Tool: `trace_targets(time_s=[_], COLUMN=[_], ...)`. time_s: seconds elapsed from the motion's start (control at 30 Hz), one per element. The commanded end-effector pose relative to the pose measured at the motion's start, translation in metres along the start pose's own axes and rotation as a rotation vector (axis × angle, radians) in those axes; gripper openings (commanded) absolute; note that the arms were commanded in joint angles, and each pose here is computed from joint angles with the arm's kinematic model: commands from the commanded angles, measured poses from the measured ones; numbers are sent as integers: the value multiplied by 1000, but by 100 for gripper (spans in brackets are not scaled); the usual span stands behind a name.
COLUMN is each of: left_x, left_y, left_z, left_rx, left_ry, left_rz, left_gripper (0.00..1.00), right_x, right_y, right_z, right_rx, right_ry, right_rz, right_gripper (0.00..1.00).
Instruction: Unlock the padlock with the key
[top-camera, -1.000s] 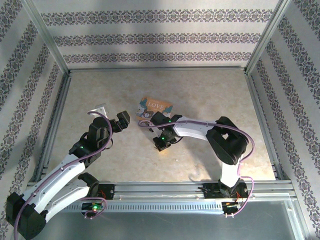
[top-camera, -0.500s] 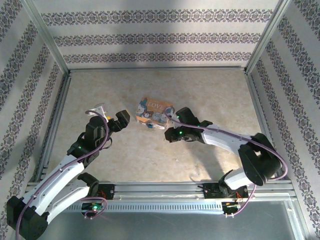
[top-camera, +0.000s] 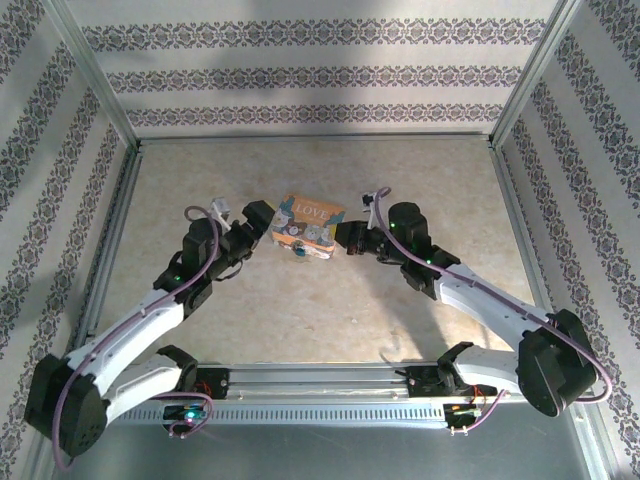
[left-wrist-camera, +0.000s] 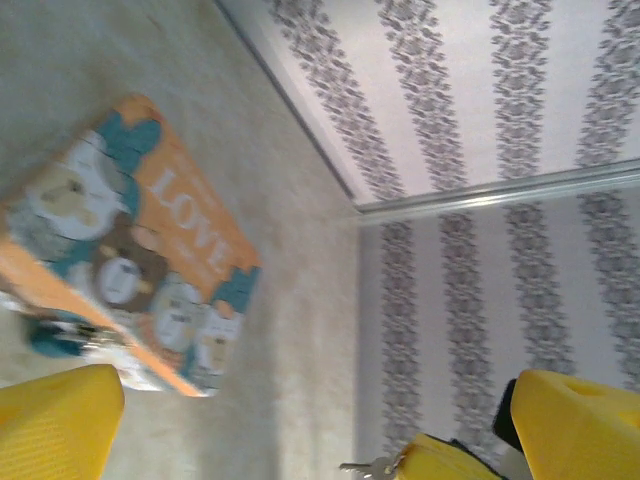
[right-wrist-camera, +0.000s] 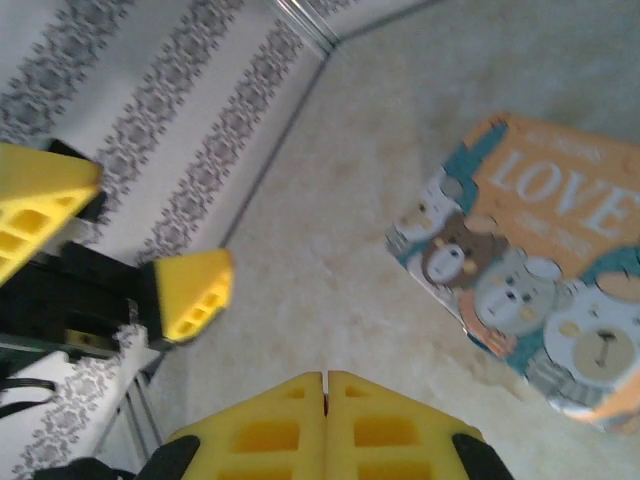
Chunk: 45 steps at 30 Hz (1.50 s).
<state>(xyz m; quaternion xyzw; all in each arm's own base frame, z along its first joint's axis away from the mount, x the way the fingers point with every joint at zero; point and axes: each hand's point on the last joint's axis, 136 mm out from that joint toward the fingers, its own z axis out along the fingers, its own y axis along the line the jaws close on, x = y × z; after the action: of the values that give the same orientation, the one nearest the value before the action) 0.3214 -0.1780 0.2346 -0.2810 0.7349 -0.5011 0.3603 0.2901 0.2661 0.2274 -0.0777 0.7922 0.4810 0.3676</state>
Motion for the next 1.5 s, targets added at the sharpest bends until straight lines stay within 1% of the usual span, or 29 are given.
trace_targets(time_s=[0.0,0.13,0.2,0.4,0.47,0.63,0.83,0.97,1.1,1.33,1.47], left_x=[4,9,10,12,15,19,19,19,18,17,15], left_y=[-47,-73,-82,-91,-91,-81,-76,-80,-79,-69,-65], left_z=[6,13,15,21,25,32,33,32,31,31,31], left_rx=[223,345,389,482,487,450,429,448,453,421,417], left_ry=[78,145,161,188,191,188,176,181,171,149,136], left_rz=[-145,-209,-252,-434,-460,-500,-509,-514,-523,-539,-546], left_gripper=[99,100,100,100,100,100,99,92,80,70,62], right_x=[-22,-33,-35,-41,-43,-50,-53,-50,-46,-44,-44], right_y=[19,29,32,45,50,63,72,78,75,73,73], right_z=[-4,1,7,26,31,41,50,57,59,52,48], right_rx=[-79,-118,-136,-174,-192,-230,-255,-276,-268,-256,-250], right_ry=[-108,-157,-167,-178,-180,-179,-170,-155,-147,-154,-158], right_rz=[-21,-37,-38,-45,-49,-64,-71,-72,-67,-76,-85], right_gripper=[0,0,0,0,0,0,0,0,0,0,0])
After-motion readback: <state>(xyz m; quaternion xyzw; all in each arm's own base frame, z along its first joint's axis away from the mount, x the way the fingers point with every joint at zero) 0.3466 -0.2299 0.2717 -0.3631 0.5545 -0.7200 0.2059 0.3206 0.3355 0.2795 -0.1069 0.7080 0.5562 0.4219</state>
